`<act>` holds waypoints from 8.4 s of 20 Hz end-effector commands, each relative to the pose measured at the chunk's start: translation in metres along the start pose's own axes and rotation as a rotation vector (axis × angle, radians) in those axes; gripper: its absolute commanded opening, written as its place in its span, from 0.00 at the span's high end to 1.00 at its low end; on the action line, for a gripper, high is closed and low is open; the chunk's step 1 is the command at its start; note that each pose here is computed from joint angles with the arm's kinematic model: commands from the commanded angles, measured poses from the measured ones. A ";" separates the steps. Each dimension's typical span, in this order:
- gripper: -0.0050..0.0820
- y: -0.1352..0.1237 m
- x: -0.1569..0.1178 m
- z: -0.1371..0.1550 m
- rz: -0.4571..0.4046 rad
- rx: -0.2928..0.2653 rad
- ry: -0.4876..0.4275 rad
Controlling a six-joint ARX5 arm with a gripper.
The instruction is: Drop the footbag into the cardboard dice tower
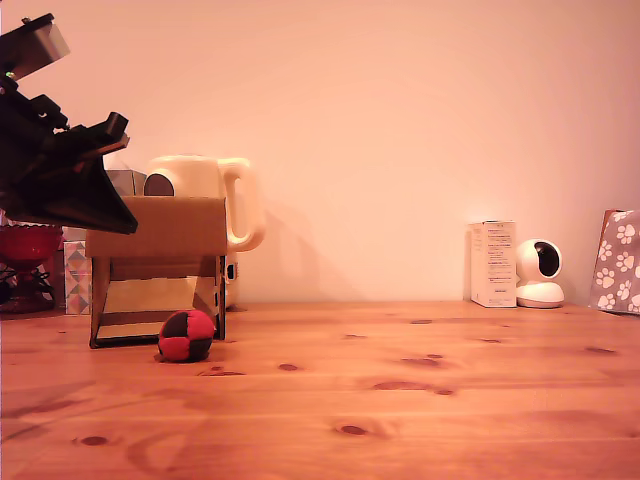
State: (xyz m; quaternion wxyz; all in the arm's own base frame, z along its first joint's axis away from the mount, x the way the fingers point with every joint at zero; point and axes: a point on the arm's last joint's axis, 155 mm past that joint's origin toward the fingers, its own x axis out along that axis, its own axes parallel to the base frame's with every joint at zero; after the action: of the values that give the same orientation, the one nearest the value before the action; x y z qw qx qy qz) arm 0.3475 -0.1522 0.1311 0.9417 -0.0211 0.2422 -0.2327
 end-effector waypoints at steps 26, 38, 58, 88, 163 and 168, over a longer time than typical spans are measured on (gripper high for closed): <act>0.06 0.018 0.073 -0.020 0.021 0.019 -0.064; 0.06 0.031 0.103 -0.007 0.039 0.018 -0.066; 0.81 0.038 0.132 -0.035 0.046 0.011 0.121; 0.81 0.055 0.005 0.185 0.167 0.137 -0.382; 0.97 0.000 0.016 0.000 -0.131 -0.012 -0.044; 0.97 0.001 0.015 -0.025 -0.123 -0.030 0.006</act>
State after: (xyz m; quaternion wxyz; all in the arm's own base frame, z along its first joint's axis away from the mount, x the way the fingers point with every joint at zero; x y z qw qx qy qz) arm 0.3550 -0.1574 0.1103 0.9269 -0.0478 0.2368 -0.2871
